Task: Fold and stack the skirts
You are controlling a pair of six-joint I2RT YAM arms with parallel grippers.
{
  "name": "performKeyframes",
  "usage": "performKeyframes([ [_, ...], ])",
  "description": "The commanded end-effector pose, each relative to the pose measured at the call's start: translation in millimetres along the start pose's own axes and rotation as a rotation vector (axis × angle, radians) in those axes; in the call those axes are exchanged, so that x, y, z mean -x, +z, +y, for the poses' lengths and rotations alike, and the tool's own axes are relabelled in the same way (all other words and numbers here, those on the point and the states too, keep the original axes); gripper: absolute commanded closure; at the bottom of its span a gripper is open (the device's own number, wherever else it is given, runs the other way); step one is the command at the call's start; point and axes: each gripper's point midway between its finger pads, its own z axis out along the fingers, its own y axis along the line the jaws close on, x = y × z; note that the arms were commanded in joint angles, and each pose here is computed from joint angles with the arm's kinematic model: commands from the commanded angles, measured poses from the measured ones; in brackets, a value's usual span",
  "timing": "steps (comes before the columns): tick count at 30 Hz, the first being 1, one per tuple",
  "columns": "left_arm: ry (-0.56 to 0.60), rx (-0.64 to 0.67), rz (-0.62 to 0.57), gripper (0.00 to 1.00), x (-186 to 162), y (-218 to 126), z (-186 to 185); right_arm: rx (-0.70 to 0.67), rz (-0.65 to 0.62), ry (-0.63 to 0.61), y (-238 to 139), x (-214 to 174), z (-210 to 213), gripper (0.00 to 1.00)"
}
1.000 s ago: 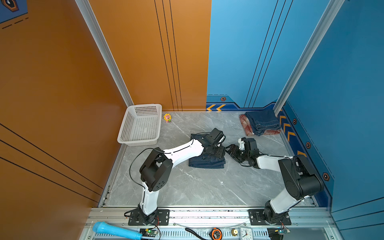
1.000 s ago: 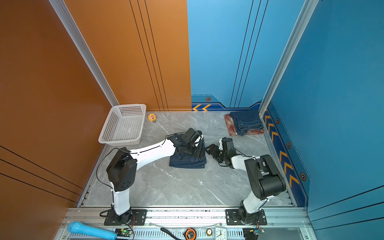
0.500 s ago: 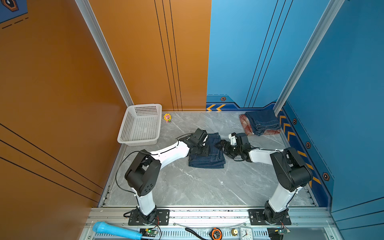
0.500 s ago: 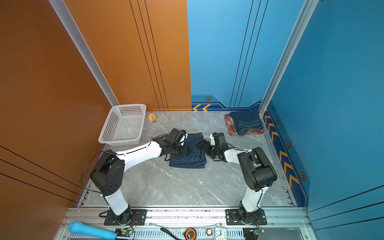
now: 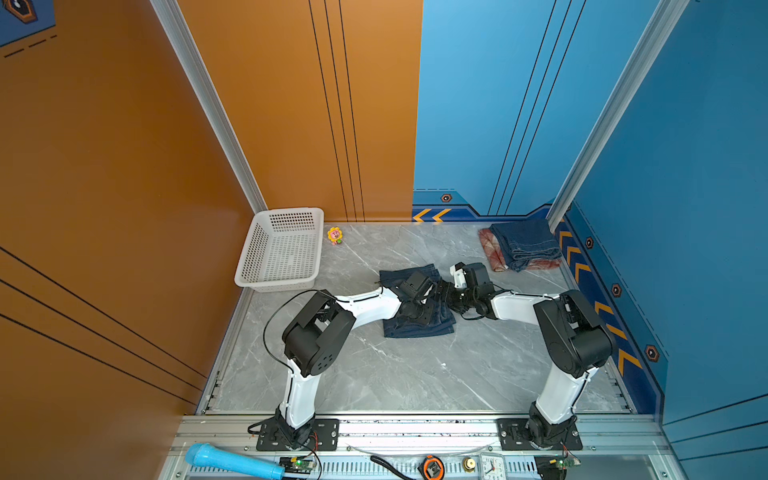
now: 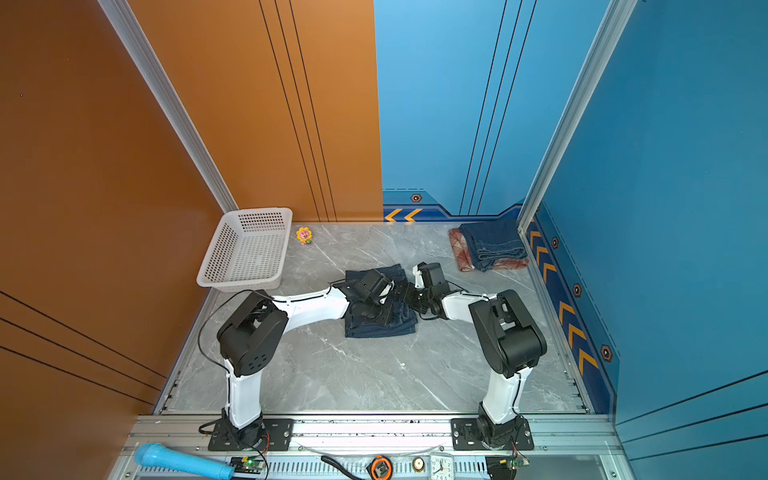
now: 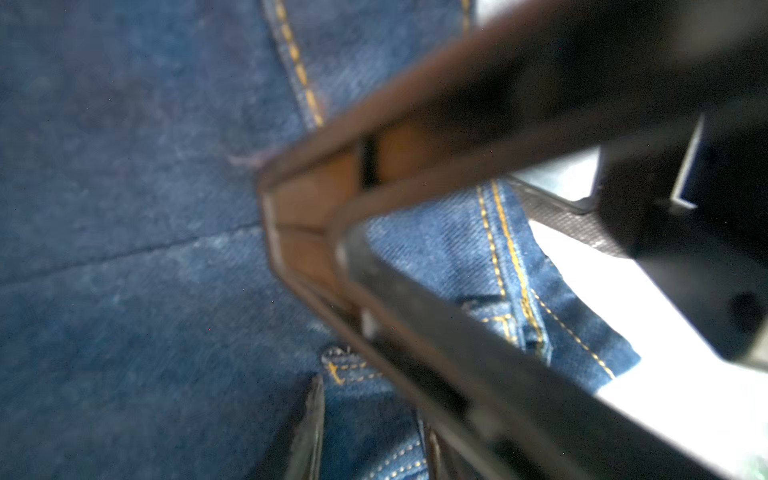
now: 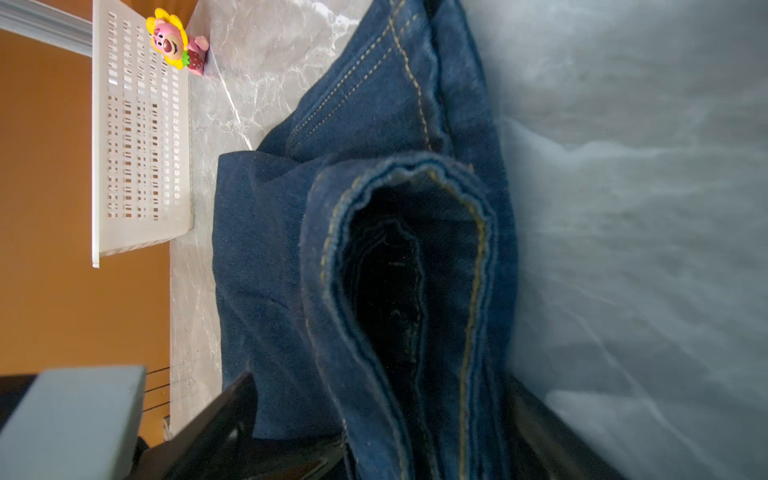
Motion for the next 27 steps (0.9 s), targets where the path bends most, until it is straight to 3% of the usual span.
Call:
performKeyframes([
  [1, 0.027, 0.01, 0.079, 0.6, -24, 16, 3, -0.218, 0.22, 0.102, 18, -73, -72, 0.19],
  [7, 0.018, 0.027, 0.069, 0.62, -24, 13, 11, -0.254, 0.273, 0.07, 27, -84, -81, 0.4],
  [16, -0.061, 0.057, -0.021, 0.64, -10, -14, 36, -0.262, 0.225, 0.07, 20, -67, -79, 1.0],
  [27, -0.247, 0.14, -0.195, 0.53, 13, -70, 97, -0.286, 0.0, 0.205, -32, -56, -76, 1.0],
])
